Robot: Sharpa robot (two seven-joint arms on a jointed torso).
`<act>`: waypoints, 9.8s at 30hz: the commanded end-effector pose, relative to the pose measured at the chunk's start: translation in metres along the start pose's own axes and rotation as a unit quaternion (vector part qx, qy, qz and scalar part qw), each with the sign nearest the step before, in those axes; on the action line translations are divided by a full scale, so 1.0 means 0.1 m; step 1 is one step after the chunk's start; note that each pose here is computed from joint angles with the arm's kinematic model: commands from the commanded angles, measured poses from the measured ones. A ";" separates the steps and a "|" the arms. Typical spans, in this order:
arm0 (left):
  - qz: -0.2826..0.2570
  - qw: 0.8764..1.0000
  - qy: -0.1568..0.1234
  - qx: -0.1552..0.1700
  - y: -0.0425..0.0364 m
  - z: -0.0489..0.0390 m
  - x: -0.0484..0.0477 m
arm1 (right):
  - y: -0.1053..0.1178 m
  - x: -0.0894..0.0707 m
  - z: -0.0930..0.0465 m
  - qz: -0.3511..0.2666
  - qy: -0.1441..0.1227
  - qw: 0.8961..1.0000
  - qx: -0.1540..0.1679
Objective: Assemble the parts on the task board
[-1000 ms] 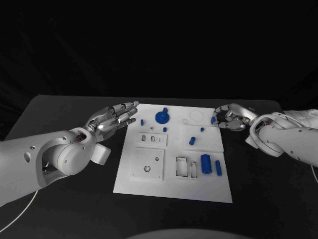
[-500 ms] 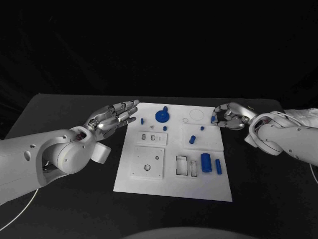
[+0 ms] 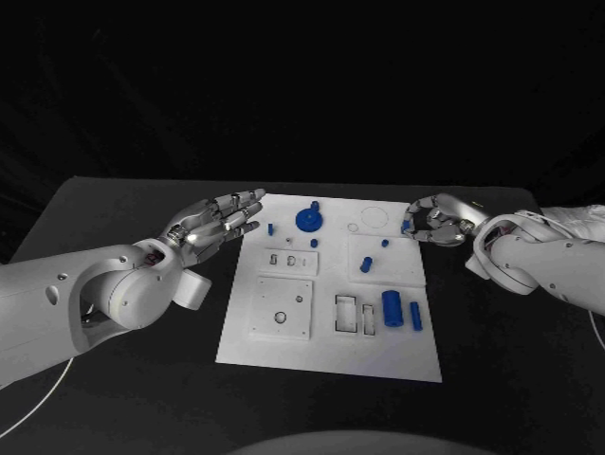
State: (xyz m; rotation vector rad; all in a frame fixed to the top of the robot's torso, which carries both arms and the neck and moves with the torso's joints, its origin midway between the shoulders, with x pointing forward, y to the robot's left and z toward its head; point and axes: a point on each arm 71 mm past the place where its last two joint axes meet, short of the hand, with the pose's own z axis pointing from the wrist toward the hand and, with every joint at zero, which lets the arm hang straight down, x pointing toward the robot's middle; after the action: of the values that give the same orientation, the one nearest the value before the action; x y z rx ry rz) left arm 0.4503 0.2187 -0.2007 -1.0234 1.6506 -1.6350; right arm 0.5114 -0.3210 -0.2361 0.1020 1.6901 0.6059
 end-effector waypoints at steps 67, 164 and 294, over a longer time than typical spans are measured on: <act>-0.001 1.000 0.017 0.007 -0.002 0.074 0.069 | 1.77 0.68 0.50 -0.003 0.102 0.983 -0.151; 0.000 1.000 0.014 -0.001 0.020 0.077 0.051 | 1.73 0.76 0.49 -0.021 0.083 0.983 -0.165; 0.563 0.714 0.091 -0.406 -0.354 1.379 0.500 | 1.07 -0.08 0.05 0.085 0.065 0.990 -0.093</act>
State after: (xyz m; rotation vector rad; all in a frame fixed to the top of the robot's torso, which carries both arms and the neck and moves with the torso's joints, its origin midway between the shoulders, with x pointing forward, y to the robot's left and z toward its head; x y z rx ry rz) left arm 0.5443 0.1058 -0.1690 0.0309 2.4278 -0.1382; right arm 0.4906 -0.2320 -0.1811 0.0793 1.7360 0.9077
